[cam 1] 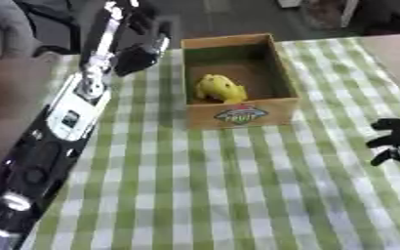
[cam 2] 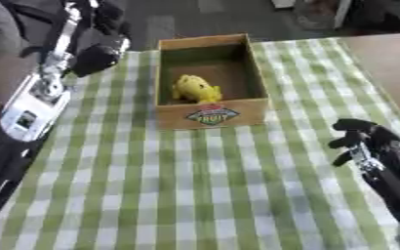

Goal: Pick up objects on the table and place them in the box.

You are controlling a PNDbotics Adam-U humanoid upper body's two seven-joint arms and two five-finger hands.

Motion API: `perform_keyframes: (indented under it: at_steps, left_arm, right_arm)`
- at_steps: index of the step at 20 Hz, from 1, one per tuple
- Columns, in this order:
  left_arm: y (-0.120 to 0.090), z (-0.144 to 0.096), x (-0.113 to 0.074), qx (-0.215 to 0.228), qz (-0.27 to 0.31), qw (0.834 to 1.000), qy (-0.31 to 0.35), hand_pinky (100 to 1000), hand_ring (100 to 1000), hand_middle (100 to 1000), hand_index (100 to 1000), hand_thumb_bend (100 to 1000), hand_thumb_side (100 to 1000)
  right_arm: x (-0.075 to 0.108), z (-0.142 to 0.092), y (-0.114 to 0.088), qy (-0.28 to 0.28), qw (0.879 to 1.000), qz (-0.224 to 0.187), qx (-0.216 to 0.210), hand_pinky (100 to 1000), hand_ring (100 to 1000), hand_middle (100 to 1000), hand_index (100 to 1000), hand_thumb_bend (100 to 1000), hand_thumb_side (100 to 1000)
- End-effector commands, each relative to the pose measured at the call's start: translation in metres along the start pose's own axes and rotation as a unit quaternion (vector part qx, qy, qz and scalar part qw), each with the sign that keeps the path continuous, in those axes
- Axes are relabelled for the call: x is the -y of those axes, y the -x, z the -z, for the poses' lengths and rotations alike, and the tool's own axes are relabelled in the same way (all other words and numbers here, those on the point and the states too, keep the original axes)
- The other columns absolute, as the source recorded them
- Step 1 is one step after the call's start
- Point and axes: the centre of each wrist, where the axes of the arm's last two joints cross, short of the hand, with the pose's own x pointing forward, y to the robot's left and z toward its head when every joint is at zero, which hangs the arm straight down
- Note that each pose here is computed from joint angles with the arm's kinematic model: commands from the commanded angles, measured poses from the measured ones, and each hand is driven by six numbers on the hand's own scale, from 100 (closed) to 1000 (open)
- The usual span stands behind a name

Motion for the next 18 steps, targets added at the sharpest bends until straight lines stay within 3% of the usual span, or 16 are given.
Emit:
perform_keyframes:
  at_steps: [1, 9, 18]
  left_arm:
    - [-0.02, -0.02, -0.028, 0.014, -0.059, 0.996, -0.066, 539, 552, 547, 647, 193, 370]
    - [0.013, -0.107, -0.031, -0.093, -0.102, 0.969, -0.203, 515, 530, 530, 639, 153, 449]
    - [0.032, -0.135, -0.018, -0.146, -0.117, 0.956, -0.228, 510, 525, 525, 649, 151, 490]
  right_arm:
    - [0.005, 0.001, -0.004, 0.011, 1.0, -0.001, 0.008, 468, 645, 735, 788, 100, 629]
    - [0.008, -0.003, -0.001, 0.029, 1.0, -0.004, -0.001, 466, 647, 738, 786, 100, 633]
    - [0.008, -0.004, -0.002, 0.039, 0.999, -0.004, 0.001, 465, 648, 741, 779, 100, 626]
